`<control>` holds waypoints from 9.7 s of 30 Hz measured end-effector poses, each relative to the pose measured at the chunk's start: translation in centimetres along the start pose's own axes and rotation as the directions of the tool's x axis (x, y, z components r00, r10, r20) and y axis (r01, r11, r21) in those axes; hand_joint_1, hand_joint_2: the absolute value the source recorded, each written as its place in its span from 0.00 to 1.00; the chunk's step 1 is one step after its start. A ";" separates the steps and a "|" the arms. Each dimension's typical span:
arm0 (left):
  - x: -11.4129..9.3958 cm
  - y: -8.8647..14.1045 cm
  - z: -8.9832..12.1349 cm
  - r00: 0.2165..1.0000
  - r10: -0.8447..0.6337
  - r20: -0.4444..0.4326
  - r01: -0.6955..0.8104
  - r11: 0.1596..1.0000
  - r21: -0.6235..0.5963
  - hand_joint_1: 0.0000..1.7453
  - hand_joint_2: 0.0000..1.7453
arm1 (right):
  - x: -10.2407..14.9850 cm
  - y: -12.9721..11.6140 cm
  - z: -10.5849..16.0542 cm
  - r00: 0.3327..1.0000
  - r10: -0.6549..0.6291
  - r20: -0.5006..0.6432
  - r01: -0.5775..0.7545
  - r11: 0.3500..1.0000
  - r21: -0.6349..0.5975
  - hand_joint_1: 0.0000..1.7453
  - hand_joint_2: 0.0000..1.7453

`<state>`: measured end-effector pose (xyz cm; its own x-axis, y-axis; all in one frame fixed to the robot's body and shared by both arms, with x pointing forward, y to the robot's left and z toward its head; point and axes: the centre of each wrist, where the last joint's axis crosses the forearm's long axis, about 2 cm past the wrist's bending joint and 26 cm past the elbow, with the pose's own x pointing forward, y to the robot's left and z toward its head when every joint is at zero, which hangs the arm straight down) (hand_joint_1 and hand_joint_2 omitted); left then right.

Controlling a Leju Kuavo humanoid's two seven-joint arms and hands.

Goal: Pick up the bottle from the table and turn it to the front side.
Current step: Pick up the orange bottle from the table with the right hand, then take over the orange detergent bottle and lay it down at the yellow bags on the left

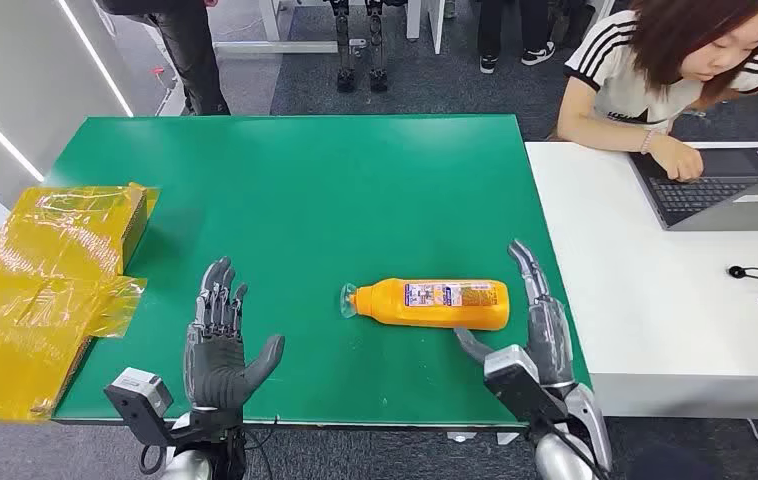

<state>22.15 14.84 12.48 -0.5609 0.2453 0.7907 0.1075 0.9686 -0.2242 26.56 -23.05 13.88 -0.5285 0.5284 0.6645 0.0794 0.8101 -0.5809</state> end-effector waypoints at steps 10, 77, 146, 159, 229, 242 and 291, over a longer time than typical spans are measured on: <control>-0.4 0.0 0.2 1.000 0.016 -0.017 -0.016 0.999 -0.035 0.00 1.00 | -3.5 -2.5 -2.9 0.986 0.158 -0.048 -0.148 0.973 0.175 0.00 1.00; -4.0 0.2 -1.0 0.911 0.220 -0.349 -0.278 0.953 -0.125 0.00 1.00 | -10.2 -2.2 -11.8 0.807 0.590 0.026 -0.158 0.173 0.972 1.00 1.00; -1.3 -2.1 -19.9 0.963 0.034 -0.267 -0.187 0.798 -0.573 0.00 1.00 | 4.0 7.1 -7.9 0.808 -0.589 -0.007 0.561 0.766 0.312 1.00 1.00; -1.0 0.0 -22.6 0.952 0.002 -0.305 -0.202 0.753 -0.627 0.00 1.00 | 0.8 6.1 -10.9 0.879 -0.473 -0.062 0.464 0.818 0.341 1.00 1.00; -1.3 1.0 -24.4 0.958 -0.085 -0.274 -0.069 0.859 -0.507 1.00 1.00 | 3.6 9.7 -12.1 0.952 -0.306 0.001 0.277 0.865 0.419 0.00 1.00; 0.5 0.7 -27.4 0.745 -0.613 0.263 0.660 0.622 -0.420 1.00 1.00 | 1.8 9.2 -8.6 0.943 -0.329 -0.053 0.321 0.854 0.410 0.00 1.00; -1.3 31.8 -8.7 -0.250 -0.616 0.747 0.545 -0.728 -0.417 1.00 1.00 | -0.3 2.8 -0.7 0.915 -0.402 -0.011 0.398 0.902 0.164 0.00 1.00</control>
<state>33.48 45.65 9.27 -0.5394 -0.6881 -0.4853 -0.0413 -0.5540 0.8315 27.57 -20.75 12.37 -0.5065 0.1607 0.8471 -0.2777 0.8997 -0.3367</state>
